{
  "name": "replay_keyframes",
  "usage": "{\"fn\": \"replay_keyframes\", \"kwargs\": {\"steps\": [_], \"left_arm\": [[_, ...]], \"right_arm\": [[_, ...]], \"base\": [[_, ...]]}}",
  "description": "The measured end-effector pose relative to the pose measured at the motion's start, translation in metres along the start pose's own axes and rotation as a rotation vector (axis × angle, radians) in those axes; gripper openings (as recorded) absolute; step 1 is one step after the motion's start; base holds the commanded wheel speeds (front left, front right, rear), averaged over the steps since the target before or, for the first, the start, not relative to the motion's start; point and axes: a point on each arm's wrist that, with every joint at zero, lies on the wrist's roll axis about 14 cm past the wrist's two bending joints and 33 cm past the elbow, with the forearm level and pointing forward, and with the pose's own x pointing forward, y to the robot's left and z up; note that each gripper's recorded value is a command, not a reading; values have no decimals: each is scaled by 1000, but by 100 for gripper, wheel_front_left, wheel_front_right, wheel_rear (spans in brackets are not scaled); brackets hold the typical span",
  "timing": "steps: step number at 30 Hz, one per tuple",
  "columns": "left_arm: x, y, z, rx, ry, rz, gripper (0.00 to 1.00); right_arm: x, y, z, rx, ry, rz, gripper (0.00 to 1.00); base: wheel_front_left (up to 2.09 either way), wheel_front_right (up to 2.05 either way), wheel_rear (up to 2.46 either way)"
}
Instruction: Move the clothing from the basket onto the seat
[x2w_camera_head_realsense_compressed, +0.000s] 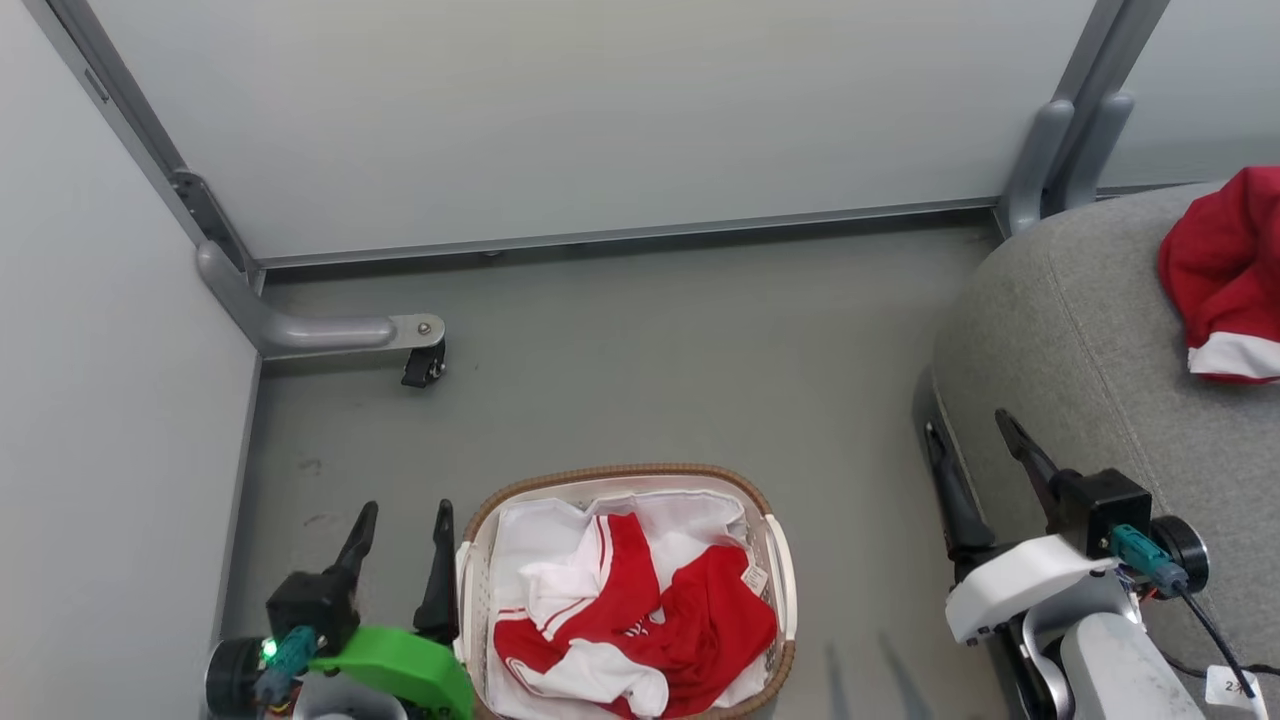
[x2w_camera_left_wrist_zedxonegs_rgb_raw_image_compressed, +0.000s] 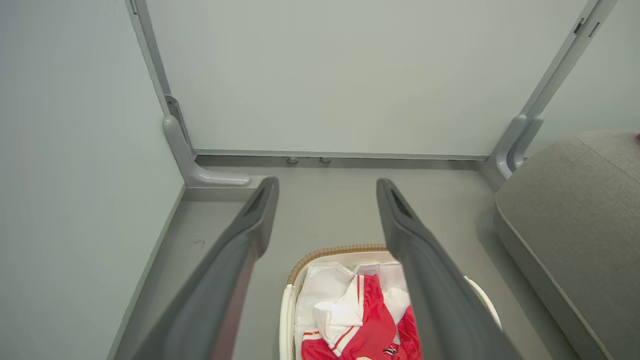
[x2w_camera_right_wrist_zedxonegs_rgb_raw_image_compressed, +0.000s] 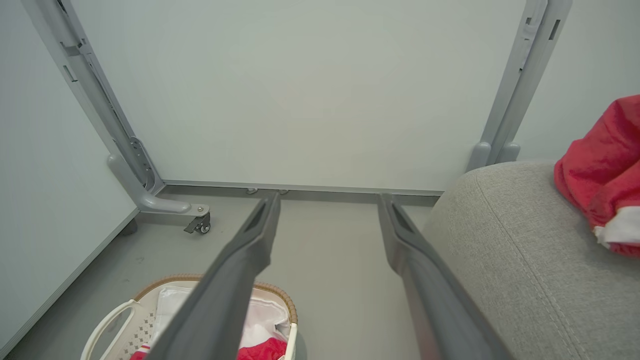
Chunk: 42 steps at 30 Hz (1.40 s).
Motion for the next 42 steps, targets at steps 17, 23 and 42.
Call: {"fn": "replay_keyframes", "kwargs": {"steps": [17, 23, 42], "left_arm": [[41, -96, -132, 161, 450, -434, 100], [35, -106, -186, 216, 625, -561, 100], [33, -96, -314, 356, 938, -804, 100]], "right_arm": [[62, -19, -13, -20, -7, -12, 100], [77, -22, -35, -1, 26, -5, 100], [81, -66, -103, 13, 153, -82, 100]], "base": [[0, 0, 0], [0, 0, 0], [0, 0, 0]]}}
